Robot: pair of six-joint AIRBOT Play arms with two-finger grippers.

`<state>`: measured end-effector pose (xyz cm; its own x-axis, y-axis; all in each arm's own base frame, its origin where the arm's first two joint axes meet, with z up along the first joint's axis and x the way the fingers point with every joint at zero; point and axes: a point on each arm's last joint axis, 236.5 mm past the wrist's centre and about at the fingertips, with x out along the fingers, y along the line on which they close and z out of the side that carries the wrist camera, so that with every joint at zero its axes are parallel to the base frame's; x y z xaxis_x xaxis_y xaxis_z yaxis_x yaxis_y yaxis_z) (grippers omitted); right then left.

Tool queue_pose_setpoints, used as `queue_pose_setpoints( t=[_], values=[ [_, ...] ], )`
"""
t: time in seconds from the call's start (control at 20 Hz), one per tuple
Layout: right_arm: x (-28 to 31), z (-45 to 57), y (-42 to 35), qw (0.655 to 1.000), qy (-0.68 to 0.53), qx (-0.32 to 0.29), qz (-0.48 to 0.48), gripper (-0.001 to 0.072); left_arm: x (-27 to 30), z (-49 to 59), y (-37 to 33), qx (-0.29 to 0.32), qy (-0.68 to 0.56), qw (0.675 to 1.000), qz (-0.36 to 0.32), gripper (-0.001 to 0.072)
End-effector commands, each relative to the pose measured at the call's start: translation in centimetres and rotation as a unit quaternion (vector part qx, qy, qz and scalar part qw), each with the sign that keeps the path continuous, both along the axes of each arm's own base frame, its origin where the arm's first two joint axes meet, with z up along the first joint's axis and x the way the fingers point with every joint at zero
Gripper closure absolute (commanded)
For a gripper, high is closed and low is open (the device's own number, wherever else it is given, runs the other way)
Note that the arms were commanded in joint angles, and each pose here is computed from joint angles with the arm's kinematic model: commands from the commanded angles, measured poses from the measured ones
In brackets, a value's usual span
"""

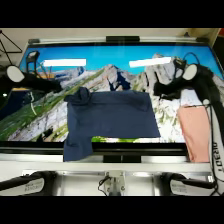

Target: Fold the shirts.

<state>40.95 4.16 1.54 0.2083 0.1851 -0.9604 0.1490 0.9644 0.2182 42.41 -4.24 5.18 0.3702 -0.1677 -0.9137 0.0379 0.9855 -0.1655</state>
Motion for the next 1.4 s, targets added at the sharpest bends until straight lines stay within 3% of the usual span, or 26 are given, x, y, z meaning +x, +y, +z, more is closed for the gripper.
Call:
queue_pose_setpoints(
  t=[0.0,0.2,0.4,0.45,0.5,0.9,1.0,1.05,1.35],
  values=[
    [-9.2,-0.4,-5.7,0.989,0.141,-0.045,0.018,0.02,-9.2,-2.5,5.0,-0.002,0.174,0.985,0.013,0.0102],
    [-14.9,-4.3,-3.9,0.988,0.156,0.015,0.003,0.02,-17.1,-9.3,1.5,-0.092,0.239,0.967,-0.006,0.0103],
    [-17.3,-6.9,-0.9,0.982,0.173,0.077,0.003,0.0199,-20.2,-13.8,-2.4,-0.158,0.261,0.952,0.01,0.0106],
    [-17.2,-7.3,-0.6,0.982,0.17,0.083,-0.001,0.0138,-20.5,-14.4,-2.9,-0.165,0.262,0.951,0.014,0.0205],
    [-17.0,-7.5,-0.6,0.983,0.164,0.084,-0.002,0.0043,-20.8,-14.9,-3.2,-0.163,0.262,0.951,0.015,0.0253],
    [-15.5,-9.4,0.3,0.982,0.162,0.102,-0.015,0.0044,-20.6,-16.6,-4.6,-0.163,0.261,0.951,0.018,0.0267],
    [-15.2,-10.1,0.9,0.982,0.163,0.1,-0.009,0.0047,-20.6,-16.6,-4.9,-0.166,0.262,0.95,0.015,0.058],
    [-14.9,-10.5,1.1,0.982,0.16,0.097,-0.006,0.0047,-20.6,-16.6,-4.9,-0.167,0.262,0.95,0.014,0.0666],
    [-14.8,-12.3,0.4,0.983,0.169,0.069,0.001,0.0075,-20.5,-15.6,-5.0,-0.166,0.248,0.954,0.004,0.0678]
  ],
)
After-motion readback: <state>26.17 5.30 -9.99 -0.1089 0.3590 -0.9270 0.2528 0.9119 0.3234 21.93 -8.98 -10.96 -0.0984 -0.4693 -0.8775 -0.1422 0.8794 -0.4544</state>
